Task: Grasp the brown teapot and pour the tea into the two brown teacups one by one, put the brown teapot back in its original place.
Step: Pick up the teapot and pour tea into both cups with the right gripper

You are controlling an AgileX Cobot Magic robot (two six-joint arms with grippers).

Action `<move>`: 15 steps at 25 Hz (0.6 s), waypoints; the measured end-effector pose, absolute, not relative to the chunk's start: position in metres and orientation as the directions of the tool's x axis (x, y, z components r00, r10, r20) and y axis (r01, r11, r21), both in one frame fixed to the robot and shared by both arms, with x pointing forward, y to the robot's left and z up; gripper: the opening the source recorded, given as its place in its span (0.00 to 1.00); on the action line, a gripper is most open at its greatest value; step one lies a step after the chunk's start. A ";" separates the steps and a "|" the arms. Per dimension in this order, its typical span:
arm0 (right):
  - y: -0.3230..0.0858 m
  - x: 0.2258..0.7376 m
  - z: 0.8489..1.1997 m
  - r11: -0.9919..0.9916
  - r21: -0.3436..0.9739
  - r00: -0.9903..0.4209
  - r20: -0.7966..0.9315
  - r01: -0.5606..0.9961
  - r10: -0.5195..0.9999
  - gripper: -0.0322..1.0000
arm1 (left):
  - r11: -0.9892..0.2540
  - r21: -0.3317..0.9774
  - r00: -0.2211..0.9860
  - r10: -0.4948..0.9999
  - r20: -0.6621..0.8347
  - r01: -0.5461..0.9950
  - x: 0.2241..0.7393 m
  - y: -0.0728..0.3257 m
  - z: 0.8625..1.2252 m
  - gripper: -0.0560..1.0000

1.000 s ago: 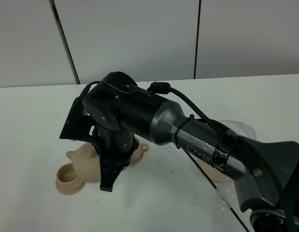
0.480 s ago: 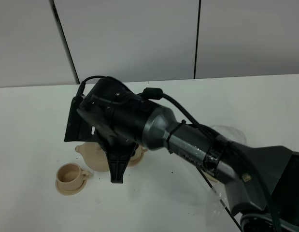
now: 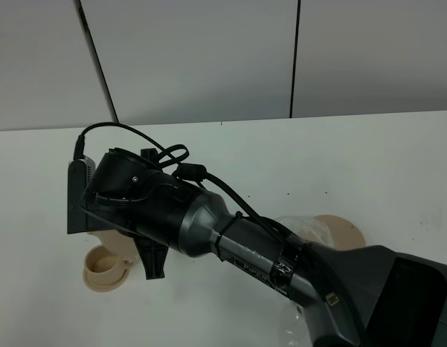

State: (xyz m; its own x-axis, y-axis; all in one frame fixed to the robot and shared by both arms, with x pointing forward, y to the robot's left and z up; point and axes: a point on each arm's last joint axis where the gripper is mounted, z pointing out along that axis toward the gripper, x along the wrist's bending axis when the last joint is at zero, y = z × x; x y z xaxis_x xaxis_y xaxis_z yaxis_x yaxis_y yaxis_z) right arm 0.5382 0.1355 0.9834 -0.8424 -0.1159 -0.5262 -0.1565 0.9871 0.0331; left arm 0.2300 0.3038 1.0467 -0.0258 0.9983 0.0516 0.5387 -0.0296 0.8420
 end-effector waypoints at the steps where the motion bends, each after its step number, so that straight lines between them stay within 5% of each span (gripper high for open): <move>1: 0.136 0.539 0.984 0.987 0.034 -0.838 -0.533 -0.159 -0.117 0.12 | -0.030 0.842 -0.026 0.998 0.052 0.539 0.230 0.304 1.047 0.28; 15: 0.150 0.529 0.979 0.965 -0.063 -0.748 -0.620 -0.255 -0.238 0.12 | -0.030 0.842 -0.026 0.998 0.052 0.539 0.230 0.304 1.047 0.28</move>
